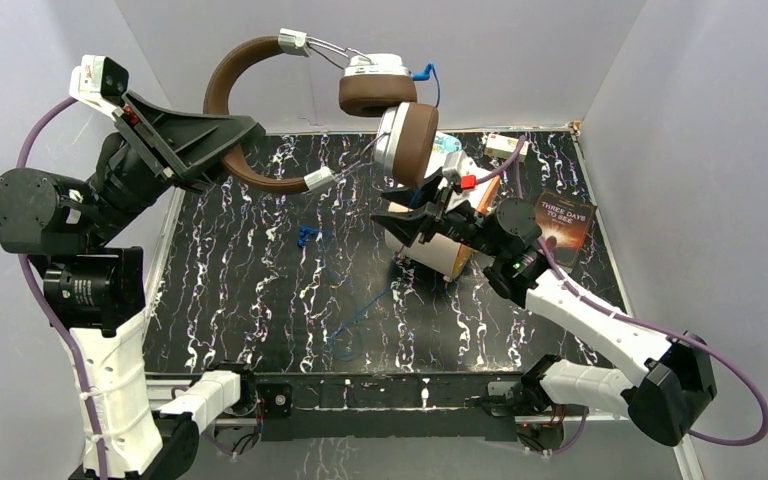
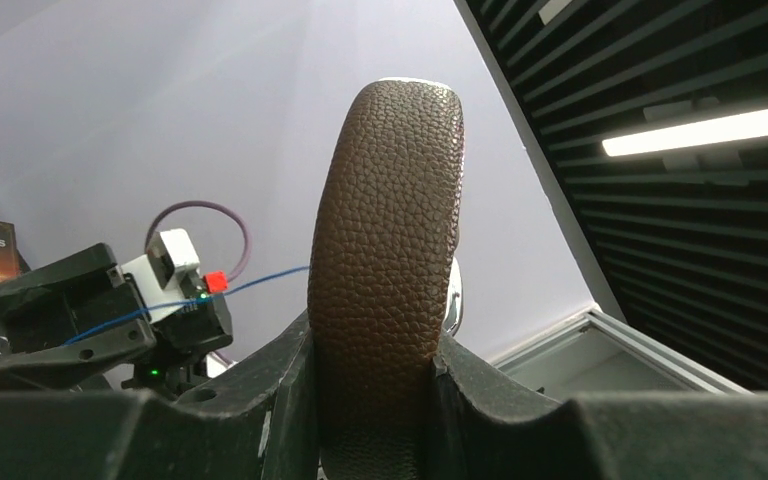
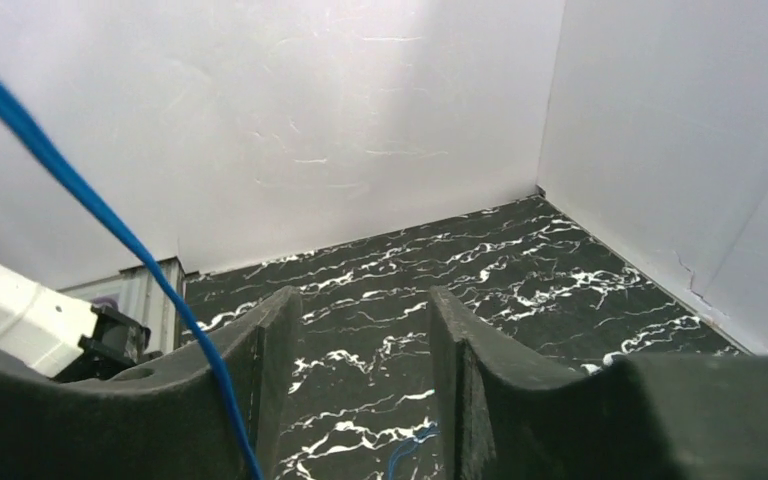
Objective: Wrap the headphones
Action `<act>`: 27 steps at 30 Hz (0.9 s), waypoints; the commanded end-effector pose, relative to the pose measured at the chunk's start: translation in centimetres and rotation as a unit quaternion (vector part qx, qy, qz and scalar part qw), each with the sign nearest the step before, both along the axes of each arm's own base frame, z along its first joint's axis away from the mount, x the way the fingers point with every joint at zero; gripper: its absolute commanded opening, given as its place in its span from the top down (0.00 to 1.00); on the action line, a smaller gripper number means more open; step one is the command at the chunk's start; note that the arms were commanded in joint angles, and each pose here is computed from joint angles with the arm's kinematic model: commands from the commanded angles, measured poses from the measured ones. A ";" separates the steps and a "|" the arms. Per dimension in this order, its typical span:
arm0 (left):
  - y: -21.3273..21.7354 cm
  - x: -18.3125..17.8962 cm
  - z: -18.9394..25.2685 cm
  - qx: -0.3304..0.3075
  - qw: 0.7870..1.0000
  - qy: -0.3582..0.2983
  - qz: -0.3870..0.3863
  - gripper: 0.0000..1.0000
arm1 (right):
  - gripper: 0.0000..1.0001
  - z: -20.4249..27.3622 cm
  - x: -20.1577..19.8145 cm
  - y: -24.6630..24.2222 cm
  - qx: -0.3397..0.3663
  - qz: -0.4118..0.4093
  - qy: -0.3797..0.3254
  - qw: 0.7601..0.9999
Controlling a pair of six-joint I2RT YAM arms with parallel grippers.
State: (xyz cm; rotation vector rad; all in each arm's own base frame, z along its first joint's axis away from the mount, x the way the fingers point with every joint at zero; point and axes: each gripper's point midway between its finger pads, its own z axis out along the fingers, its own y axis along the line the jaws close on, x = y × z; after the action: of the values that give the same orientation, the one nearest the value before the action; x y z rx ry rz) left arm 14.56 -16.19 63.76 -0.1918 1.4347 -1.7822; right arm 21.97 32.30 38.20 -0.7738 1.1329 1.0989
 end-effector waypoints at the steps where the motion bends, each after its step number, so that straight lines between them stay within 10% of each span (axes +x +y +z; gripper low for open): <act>1: -0.3 -2.6 1.8 -0.001 0.998 -0.058 -0.028 1.00 | 0.54 2.4 -1.4 -0.5 0.043 0.021 -0.030 0.998; 3: -0.6 -2.8 1.3 0.018 0.996 -0.079 -0.033 1.00 | 0.79 2.4 -0.3 -2.1 0.037 -0.037 -0.011 0.999; 9: -1.2 -2.2 -6.0 0.169 0.978 -0.121 -0.029 1.00 | 0.96 5.2 1.7 -6.7 -0.062 -0.171 -0.054 0.982; 16: -0.8 -2.3 -13.3 0.256 0.959 -0.117 -0.027 1.00 | 0.97 10.3 2.5 -7.7 -0.130 -0.201 -0.105 0.965; 27: 7.8 3.0 -16.0 0.285 0.904 -0.026 0.317 1.00 | 0.92 9.9 1.2 -7.9 -0.141 -0.177 -0.044 0.973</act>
State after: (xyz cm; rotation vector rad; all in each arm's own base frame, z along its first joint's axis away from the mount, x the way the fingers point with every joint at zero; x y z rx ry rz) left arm 15.61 -13.33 47.69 -0.0100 1.6697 -1.0666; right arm 24.17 25.53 45.96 -0.8333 1.3180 0.5923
